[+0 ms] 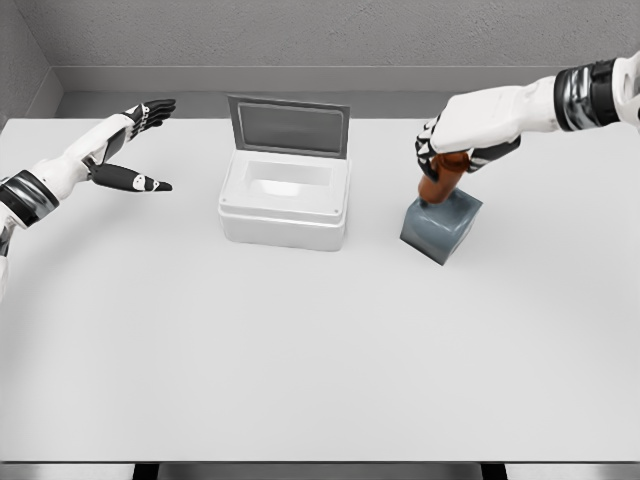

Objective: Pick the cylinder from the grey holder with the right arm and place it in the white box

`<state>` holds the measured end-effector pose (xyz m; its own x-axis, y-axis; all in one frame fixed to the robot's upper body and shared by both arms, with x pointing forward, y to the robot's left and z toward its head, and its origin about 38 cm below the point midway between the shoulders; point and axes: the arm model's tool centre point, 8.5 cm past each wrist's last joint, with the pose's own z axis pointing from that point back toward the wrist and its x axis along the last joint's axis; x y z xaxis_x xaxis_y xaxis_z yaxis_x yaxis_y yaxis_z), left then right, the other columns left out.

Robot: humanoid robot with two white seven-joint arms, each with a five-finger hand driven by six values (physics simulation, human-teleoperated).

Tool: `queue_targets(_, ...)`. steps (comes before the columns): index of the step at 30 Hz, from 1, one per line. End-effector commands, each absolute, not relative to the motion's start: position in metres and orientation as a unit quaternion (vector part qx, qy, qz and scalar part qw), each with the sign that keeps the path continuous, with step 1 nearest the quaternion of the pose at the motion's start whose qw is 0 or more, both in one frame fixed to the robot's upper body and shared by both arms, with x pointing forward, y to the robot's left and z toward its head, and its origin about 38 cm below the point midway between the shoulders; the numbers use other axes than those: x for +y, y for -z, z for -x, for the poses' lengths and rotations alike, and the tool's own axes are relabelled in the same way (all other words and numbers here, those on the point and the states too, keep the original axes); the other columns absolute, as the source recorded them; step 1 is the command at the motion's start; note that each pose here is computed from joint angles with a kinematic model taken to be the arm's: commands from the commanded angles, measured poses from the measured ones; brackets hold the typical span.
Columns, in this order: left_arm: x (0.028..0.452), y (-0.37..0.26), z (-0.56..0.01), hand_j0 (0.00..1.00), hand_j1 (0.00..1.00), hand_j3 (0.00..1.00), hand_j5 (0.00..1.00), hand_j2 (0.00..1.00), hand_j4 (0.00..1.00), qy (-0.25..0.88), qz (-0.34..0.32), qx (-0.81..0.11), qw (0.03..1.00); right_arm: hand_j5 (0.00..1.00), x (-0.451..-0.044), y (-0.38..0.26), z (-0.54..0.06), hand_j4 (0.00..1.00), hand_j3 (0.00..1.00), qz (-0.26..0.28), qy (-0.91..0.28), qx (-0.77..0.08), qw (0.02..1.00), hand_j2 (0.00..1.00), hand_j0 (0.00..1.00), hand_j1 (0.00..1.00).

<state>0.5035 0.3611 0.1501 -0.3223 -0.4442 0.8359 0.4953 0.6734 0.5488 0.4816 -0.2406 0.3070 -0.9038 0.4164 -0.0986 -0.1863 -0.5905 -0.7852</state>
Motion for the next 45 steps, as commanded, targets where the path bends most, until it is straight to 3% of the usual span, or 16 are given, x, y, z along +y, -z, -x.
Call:
queue_targets(1,0.362,-0.151,-0.504,1.00,1.00,1.00,1.00,1.00,1.00,0.400,0.019,-0.708,0.582,0.35,-0.239,-0.305,-0.481,0.35,0.35,0.134,-0.882,-0.418,0.172,0.35,0.35,0.35)
queue_targets(45,0.362,-0.153,-0.504,1.00,1.00,1.00,1.00,1.00,1.00,0.401,0.018,-0.709,0.580,0.35,-0.161,-0.347,-0.477,0.35,0.35,0.130,-0.885,-0.441,0.078,0.35,0.35,0.35)
